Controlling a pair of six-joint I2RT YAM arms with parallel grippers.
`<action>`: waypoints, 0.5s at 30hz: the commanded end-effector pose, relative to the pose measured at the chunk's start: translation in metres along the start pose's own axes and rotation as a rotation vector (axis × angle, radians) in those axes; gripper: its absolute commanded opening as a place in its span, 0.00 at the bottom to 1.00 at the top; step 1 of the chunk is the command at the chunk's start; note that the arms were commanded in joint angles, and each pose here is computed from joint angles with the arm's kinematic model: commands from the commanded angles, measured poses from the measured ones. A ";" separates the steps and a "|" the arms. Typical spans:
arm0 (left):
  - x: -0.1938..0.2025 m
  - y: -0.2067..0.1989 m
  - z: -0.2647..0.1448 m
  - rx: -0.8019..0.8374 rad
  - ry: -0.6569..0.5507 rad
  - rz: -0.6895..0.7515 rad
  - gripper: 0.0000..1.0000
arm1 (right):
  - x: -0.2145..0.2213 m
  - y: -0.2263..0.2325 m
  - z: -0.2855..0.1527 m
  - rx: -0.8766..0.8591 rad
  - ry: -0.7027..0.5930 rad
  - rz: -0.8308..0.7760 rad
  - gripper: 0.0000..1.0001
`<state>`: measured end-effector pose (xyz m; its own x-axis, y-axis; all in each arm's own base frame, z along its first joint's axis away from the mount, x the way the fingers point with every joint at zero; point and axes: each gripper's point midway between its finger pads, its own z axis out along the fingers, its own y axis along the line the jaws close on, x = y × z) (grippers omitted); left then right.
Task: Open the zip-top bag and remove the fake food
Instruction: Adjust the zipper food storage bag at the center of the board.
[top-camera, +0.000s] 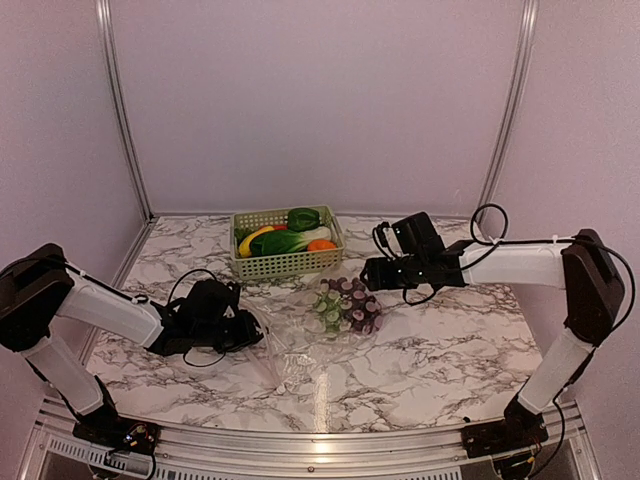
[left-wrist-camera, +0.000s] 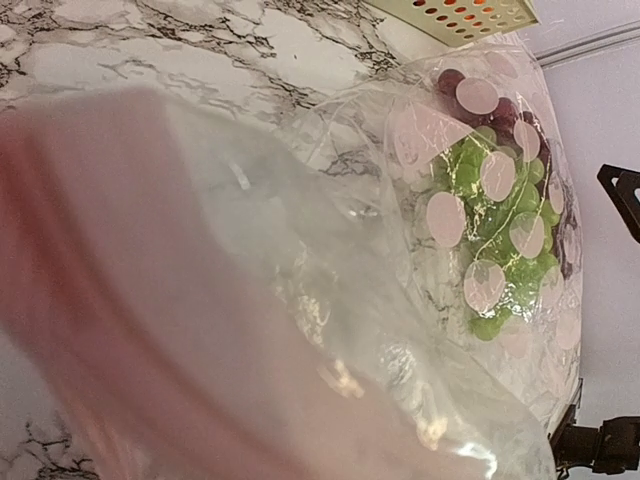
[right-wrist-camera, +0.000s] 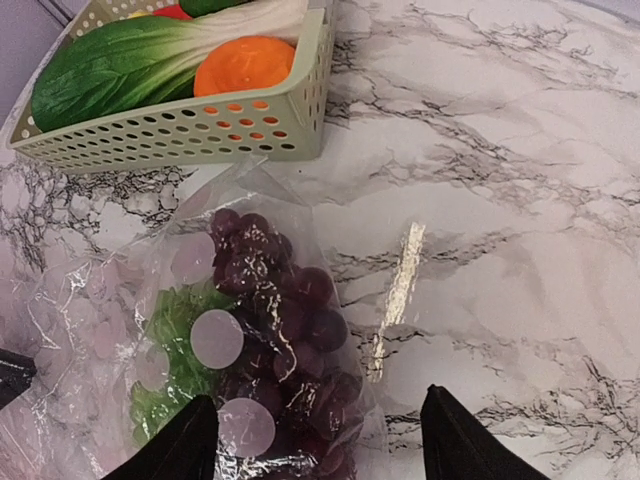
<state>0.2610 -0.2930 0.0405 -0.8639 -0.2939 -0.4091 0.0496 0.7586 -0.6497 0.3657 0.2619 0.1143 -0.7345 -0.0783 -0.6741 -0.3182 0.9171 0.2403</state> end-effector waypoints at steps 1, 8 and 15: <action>0.002 0.013 -0.001 -0.032 0.023 0.018 0.30 | -0.011 0.009 0.014 -0.132 0.012 0.022 0.65; -0.004 0.019 -0.001 -0.038 0.021 0.013 0.30 | 0.006 0.009 0.031 -0.195 0.056 0.026 0.63; -0.005 0.019 -0.001 -0.036 0.025 0.016 0.30 | 0.013 0.007 0.038 -0.185 0.081 0.036 0.49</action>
<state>0.2706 -0.2829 0.0396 -0.8619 -0.2933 -0.4137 0.0488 0.7640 -0.6434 0.3731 0.2804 0.0826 -0.7880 -0.0904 -0.6090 -0.3906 0.8380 0.3810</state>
